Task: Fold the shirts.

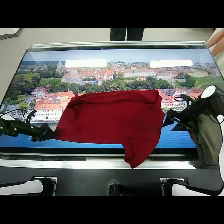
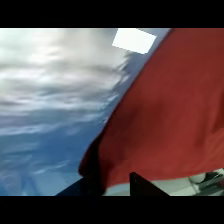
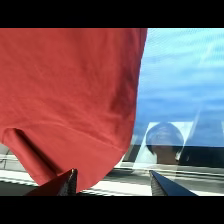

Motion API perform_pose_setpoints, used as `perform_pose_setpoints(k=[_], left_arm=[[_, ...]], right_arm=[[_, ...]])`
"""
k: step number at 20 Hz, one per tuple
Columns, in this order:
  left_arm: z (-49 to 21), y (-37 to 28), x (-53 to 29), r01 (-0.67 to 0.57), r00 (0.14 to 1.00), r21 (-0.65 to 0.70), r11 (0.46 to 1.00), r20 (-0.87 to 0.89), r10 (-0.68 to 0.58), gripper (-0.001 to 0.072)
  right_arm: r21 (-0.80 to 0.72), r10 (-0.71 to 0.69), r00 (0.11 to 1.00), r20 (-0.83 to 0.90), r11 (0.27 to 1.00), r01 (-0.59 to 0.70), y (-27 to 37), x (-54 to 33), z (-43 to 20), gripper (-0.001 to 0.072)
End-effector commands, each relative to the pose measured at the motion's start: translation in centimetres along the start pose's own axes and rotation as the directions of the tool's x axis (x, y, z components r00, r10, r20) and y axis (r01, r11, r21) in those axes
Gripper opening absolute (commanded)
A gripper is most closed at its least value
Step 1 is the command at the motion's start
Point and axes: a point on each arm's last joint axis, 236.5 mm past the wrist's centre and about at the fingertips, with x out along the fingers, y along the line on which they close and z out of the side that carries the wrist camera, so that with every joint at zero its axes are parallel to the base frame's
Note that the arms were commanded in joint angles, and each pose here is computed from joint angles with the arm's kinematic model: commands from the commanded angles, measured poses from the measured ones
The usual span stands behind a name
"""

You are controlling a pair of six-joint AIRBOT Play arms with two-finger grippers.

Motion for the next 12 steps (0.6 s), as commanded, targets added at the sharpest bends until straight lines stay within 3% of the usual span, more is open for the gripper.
perform_pose_setpoints(k=[1, 3, 4, 8, 9, 12], left_arm=[[1.3, 0.2, 0.6, -0.011, 0.998, 0.010, 1.000, 0.057, 0.011, 0.0137], [1.1, 0.0, 0.7, -0.006, 0.999, 0.014, 1.000, 0.049, 0.006, 0.0045], [1.1, -0.2, 0.7, -0.002, 0.999, 0.017, 1.000, 0.048, 0.001, 0.0033], [0.8, -0.5, 0.6, 0.009, 0.999, 0.023, 1.000, 0.041, -0.010, 0.0033], [0.7, -0.6, 0.5, 0.011, 0.999, 0.026, 1.000, 0.039, -0.012, 0.0033], [0.7, -1.0, -0.1, 0.008, 0.999, 0.052, 0.999, 0.050, -0.011, 0.0033]], right_arm=[[-0.012, 0.000, 1.000, -0.007, 1.000, 0.000, -0.3, 0.9, -0.9, 0.0530], [0.007, 0.003, 1.000, -0.004, 1.000, -0.003, -0.7, 2.4, -2.0, 0.0530], [0.020, 0.019, 1.000, -0.002, 1.000, -0.019, -0.7, 3.4, -2.6, 0.0530], [0.052, 0.148, 0.988, 0.049, 0.987, -0.150, 0.9, 7.4, -2.6, 0.0528], [0.069, 0.155, 0.985, 0.076, 0.985, -0.160, 0.8, 8.0, -2.1, 0.0497], [0.108, 0.150, 0.982, 0.112, 0.981, -0.162, 0.2, 9.2, -1.4, 0.0491]])
